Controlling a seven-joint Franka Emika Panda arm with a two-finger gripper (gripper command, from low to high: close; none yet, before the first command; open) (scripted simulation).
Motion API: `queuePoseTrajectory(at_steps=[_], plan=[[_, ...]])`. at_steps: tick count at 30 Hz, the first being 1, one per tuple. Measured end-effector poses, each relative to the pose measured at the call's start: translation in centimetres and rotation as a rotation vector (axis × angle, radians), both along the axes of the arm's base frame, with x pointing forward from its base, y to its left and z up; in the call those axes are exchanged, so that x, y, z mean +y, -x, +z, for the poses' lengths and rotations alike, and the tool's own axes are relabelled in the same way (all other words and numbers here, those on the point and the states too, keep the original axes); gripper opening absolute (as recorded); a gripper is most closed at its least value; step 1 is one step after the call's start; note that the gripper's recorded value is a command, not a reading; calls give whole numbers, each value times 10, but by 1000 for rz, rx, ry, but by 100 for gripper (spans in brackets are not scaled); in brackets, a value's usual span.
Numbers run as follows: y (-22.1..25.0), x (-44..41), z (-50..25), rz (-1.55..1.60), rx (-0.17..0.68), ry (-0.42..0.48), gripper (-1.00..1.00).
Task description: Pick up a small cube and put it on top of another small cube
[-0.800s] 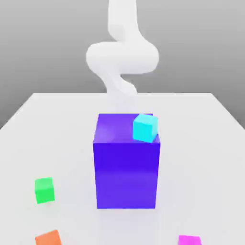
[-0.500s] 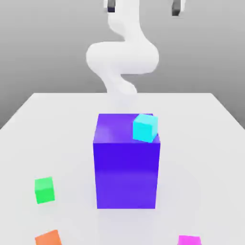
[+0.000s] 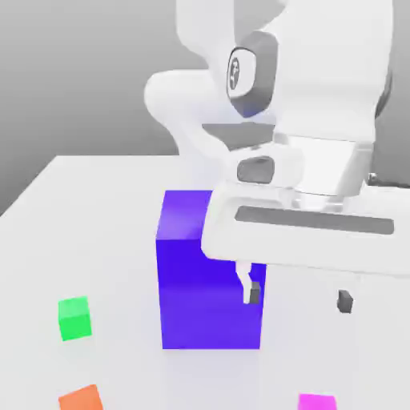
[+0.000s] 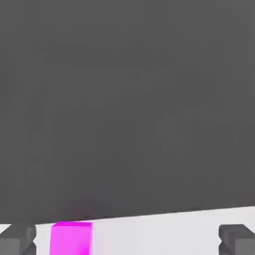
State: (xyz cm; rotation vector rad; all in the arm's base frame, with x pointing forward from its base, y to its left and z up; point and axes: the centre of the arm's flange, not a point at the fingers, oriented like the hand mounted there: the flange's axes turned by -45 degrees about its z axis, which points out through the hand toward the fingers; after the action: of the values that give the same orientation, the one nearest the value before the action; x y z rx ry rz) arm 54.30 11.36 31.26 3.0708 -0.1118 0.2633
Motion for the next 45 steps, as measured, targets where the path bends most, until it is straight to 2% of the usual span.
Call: queuePoseTrajectory(at_steps=[7, 11, 12, 18, 23, 28, 34, 40, 44, 45], plan=[[13, 34, -113, -13, 152, -58, 0], [15, 38, -174, -16, 167, -66, 0], [16, 38, -182, -15, 168, -65, -100], [16, 38, -186, -15, 167, -66, -100], [13, 39, -128, -10, 159, -69, -100], [23, -74, -98, -308, 137, -71, -100], [90, -226, -75, -789, 108, -105, -100], [237, -384, -84, -1446, 86, -171, -100], [214, -347, -127, -1352, 97, -166, -100], [213, -345, -132, -1348, 97, -167, 100]])
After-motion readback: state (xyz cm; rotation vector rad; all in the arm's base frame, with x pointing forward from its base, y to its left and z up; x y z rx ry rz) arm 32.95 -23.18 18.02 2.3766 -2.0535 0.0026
